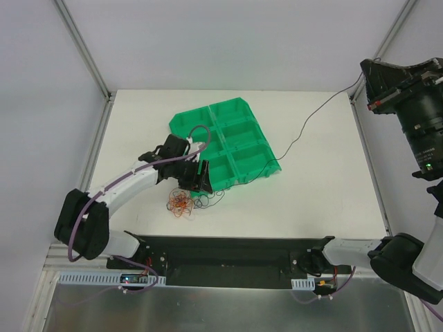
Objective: Untangle the cables
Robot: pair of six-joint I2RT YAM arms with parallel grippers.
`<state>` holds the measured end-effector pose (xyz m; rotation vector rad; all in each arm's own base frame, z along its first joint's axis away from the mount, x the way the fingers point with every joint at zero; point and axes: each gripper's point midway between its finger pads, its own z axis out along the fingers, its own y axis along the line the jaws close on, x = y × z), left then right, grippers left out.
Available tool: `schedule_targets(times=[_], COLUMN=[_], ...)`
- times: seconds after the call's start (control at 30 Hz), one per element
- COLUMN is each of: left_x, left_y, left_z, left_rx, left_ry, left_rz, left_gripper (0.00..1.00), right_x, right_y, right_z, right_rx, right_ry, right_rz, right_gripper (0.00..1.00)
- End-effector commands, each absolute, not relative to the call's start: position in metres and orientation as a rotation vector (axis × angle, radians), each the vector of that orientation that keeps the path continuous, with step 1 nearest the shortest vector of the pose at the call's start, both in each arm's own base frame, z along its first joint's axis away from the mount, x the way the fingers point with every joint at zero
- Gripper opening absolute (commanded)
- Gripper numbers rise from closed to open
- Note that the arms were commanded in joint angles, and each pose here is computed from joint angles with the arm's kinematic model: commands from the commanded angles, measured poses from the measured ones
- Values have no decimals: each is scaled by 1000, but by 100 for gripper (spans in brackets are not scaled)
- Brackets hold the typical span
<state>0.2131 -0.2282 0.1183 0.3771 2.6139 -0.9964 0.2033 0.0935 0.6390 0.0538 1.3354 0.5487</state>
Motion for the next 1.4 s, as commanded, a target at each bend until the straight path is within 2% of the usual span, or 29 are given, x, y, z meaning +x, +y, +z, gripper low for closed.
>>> schedule_targets(times=[0.0,0.1,0.3,0.53,0.97,1.17,1.3,1.37], left_x=[217,210,204,202,197,206,220,228], left_y=[-227,-224,-195,-146,-103,-77,-74,-87], left_z=[104,88,49,32,33,40,57,73], left_rx=[218,229,144,95,-73,-172,-173,-125], left_ry=[2756,2813,2936,2950,2941,2909,2847,2806], left_rz=[-903,-794,-488,-114,-45,-56,-130,-237], left_gripper=[62,63,53,51,50,48,48,52], right_x=[194,187,163,152,134,173,215,233], right_y=[70,62,26,-21,-97,-51,6,32], right_z=[655,660,685,694,713,684,623,583], right_rx=[113,122,201,289,376,252,109,58], right_ry=[1263,1240,1127,1071,1031,1152,1305,1390], right_rz=[512,500,480,288,-70,-213,-315,-305], right_gripper=[0,0,0,0,0,0,0,0])
